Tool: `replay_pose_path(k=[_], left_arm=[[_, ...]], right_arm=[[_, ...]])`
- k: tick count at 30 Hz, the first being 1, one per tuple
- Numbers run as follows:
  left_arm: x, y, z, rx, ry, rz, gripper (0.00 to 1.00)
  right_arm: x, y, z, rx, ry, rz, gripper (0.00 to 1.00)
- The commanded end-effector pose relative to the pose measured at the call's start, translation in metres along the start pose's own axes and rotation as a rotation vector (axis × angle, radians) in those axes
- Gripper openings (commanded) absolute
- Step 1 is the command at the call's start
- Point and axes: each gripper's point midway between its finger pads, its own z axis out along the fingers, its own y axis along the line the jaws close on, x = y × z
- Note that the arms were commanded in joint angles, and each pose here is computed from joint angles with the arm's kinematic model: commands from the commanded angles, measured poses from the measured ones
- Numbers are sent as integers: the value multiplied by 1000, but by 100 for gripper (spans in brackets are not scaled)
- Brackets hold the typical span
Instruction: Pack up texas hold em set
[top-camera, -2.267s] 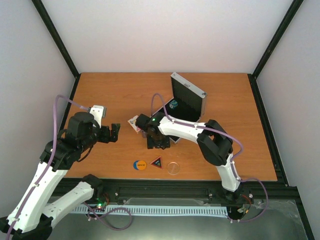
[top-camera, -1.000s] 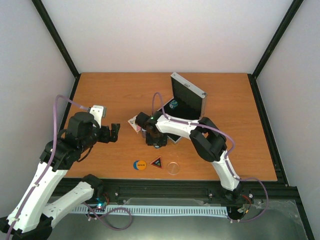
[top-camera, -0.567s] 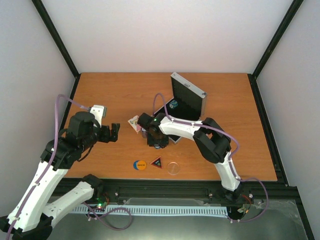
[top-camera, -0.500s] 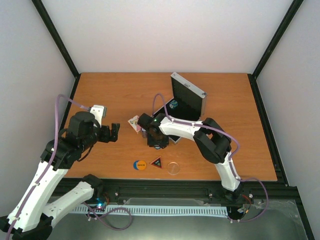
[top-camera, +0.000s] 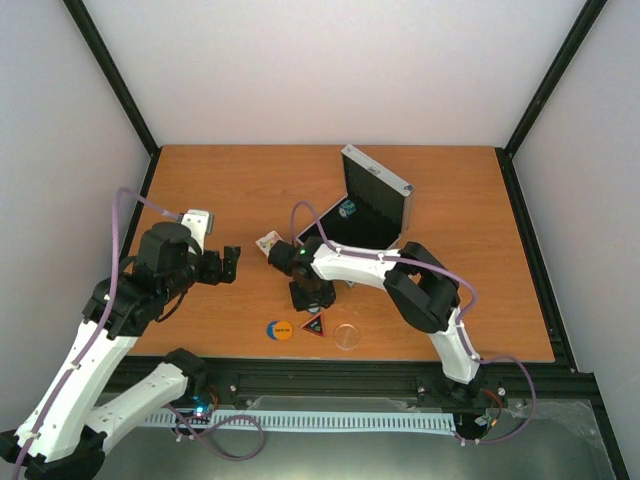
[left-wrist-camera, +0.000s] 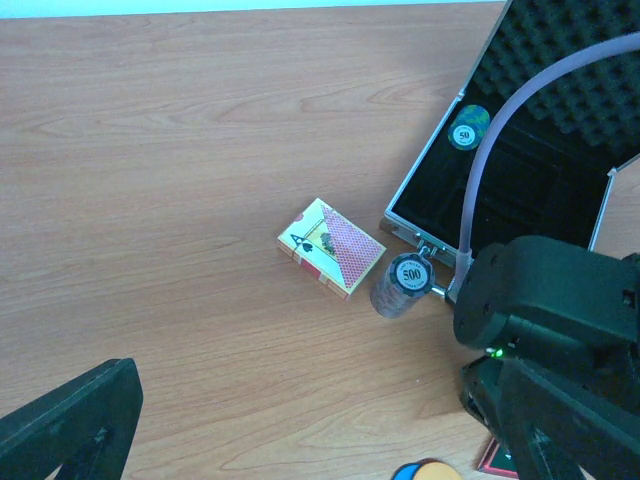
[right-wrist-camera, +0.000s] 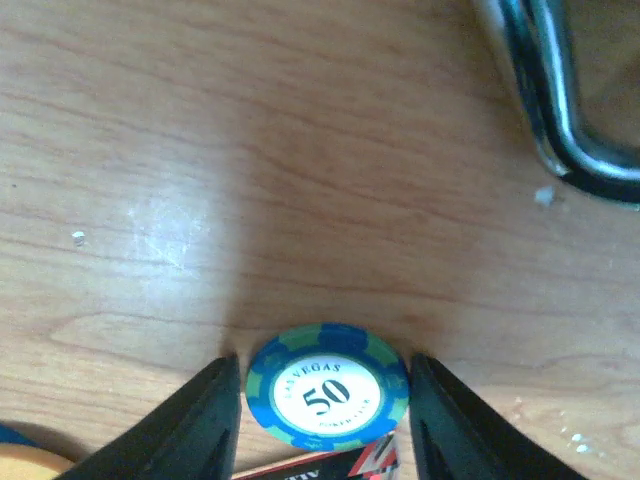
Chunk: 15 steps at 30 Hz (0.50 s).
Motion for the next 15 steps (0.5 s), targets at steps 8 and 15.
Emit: replay_pose_path(k=[8,15], left_arm=[[-5,1,0,-5,-17,10,100],[-5,2,2,-15,-15,9,100]], right_arm=[[20,-1,-5,26,53,-71,64],[22,-7,1,55,64,-86,63]])
